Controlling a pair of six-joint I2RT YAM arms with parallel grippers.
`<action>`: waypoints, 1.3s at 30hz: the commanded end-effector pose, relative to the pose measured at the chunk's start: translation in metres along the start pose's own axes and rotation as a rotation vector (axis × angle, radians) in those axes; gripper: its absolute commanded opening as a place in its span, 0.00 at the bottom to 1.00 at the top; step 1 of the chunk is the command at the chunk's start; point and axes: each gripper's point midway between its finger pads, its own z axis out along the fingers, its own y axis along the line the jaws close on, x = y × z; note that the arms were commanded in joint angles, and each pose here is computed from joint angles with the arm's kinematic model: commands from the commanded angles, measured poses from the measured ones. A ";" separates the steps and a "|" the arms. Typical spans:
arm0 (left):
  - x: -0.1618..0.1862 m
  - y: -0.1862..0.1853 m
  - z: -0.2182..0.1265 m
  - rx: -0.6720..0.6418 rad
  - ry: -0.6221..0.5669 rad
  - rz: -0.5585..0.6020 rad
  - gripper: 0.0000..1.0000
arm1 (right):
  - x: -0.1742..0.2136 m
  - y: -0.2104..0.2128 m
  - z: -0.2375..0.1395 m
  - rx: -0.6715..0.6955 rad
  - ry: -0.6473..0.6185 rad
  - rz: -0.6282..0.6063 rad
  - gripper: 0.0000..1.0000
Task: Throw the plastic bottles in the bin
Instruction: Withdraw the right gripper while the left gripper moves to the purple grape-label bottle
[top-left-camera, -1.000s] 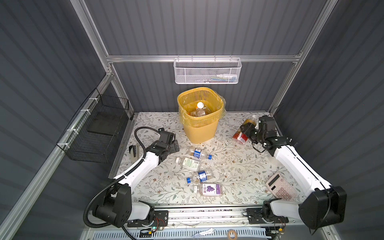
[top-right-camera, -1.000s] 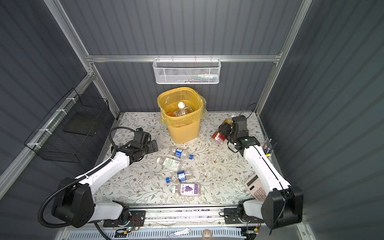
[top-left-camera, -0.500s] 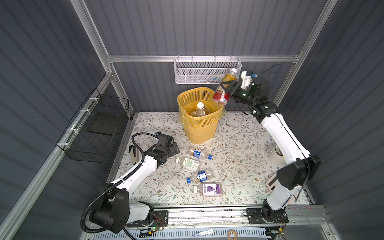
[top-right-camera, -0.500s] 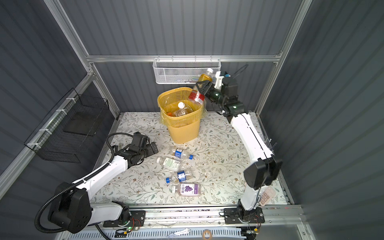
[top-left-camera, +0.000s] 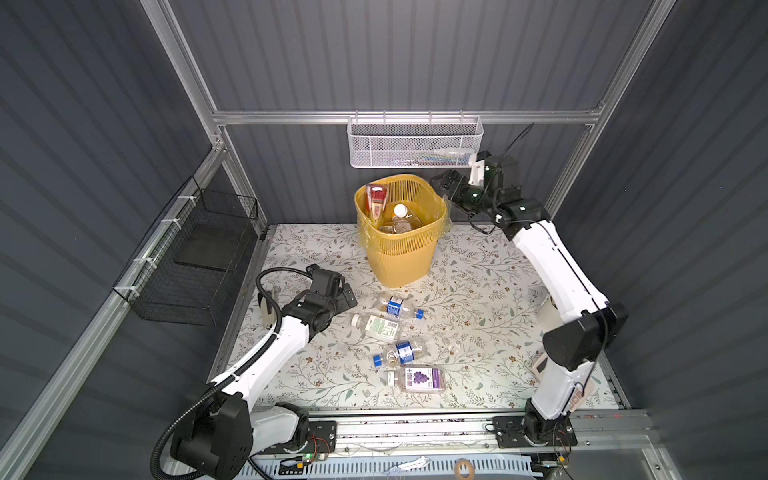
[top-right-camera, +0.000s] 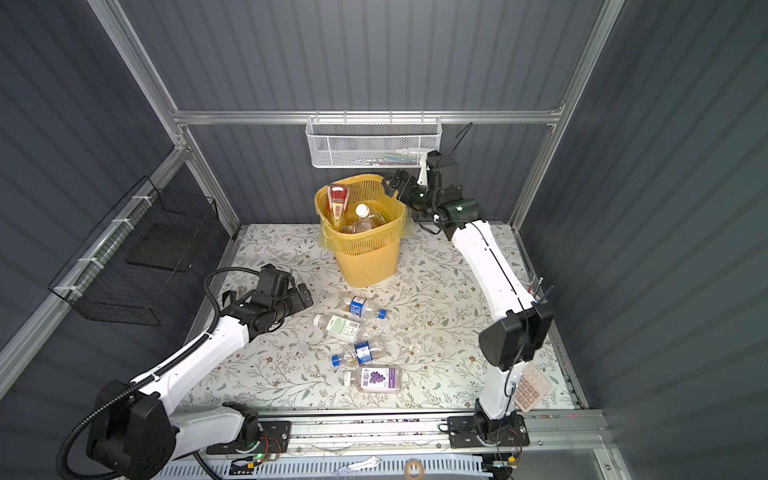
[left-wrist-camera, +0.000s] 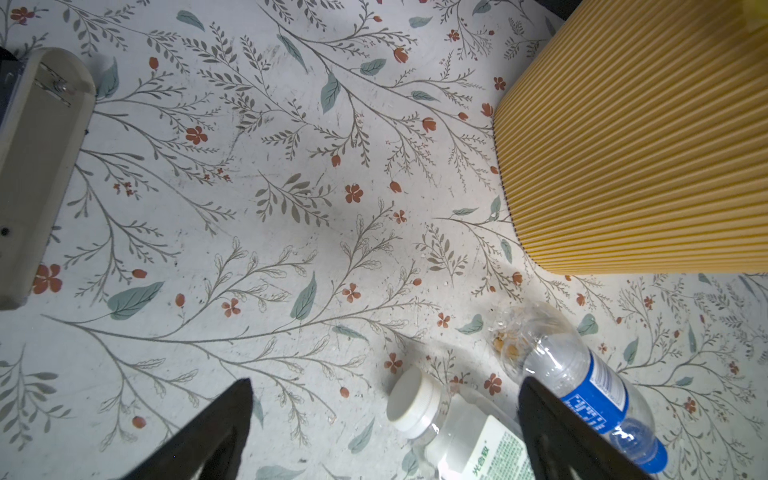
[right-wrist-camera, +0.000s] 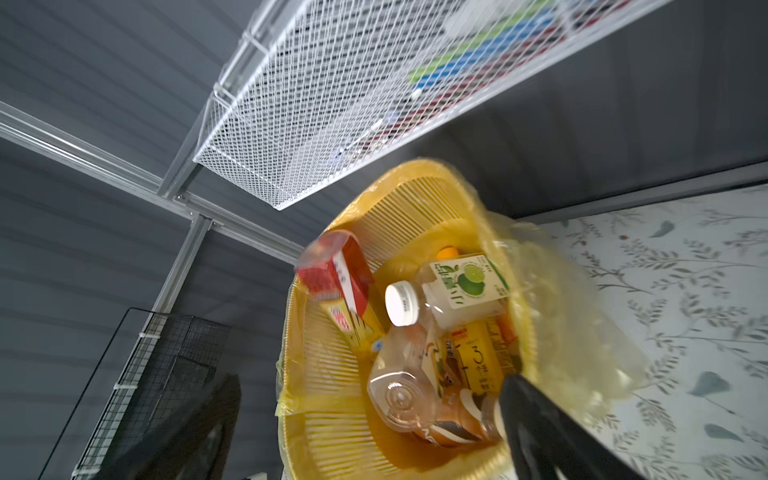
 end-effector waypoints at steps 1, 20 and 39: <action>0.000 -0.002 -0.005 0.012 0.020 -0.044 1.00 | -0.012 -0.013 -0.023 0.038 -0.087 -0.011 0.99; 0.026 -0.018 -0.011 -0.067 0.063 0.043 1.00 | 0.105 -0.199 -0.104 0.325 -0.048 0.262 0.99; 0.074 -0.100 -0.036 0.147 0.092 0.465 1.00 | 0.186 -0.245 -0.088 0.341 0.122 0.408 0.99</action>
